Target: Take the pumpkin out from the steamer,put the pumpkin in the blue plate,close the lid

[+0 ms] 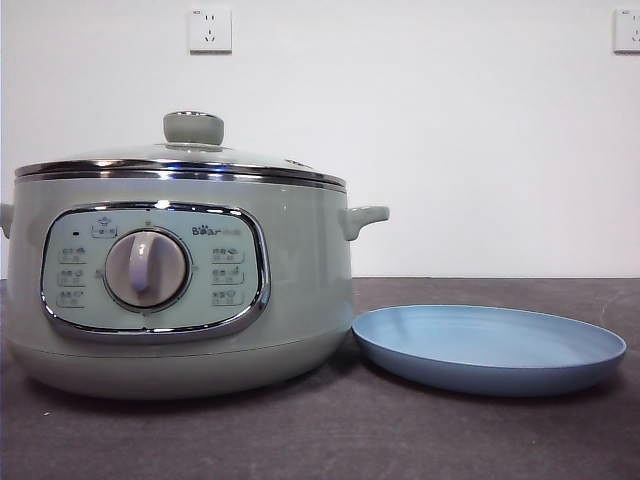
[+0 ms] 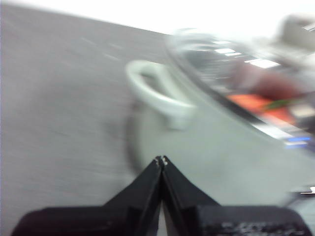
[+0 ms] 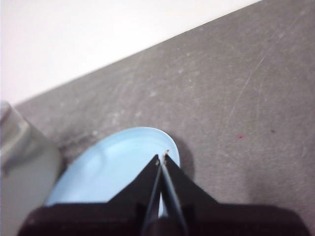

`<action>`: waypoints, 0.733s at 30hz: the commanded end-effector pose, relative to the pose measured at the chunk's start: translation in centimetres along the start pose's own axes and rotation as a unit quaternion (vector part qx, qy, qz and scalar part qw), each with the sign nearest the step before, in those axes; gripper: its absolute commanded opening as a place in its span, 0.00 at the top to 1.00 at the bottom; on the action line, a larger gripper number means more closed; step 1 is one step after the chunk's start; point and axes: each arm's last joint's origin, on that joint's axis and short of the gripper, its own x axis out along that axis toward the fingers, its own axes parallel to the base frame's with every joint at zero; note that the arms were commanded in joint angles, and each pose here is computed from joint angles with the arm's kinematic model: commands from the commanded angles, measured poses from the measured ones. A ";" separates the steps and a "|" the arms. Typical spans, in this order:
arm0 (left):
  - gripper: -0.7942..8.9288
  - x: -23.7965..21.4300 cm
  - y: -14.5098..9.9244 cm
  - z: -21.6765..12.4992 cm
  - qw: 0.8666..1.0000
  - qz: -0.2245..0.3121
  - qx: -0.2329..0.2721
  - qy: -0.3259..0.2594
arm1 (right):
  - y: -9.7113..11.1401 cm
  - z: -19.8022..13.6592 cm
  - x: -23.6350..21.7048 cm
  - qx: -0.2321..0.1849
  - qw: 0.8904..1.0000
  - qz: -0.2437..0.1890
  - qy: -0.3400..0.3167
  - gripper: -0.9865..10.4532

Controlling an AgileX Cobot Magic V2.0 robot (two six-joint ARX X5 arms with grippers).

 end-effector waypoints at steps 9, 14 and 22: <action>0.93 0.0 -0.2 0.4 0.996 -0.038 -0.075 -0.024 | -0.2 -0.5 0.1 0.047 0.999 -0.002 0.008 0.93; 0.93 -0.2 -0.4 0.9 0.995 -0.031 -0.092 -0.019 | -0.2 -0.4 0.0 0.058 0.998 -0.010 0.023 0.93; 0.93 -1.4 -1.5 3.8 0.995 -0.024 -0.089 -0.042 | 0.6 1.2 -0.2 0.082 0.996 -0.013 0.029 0.93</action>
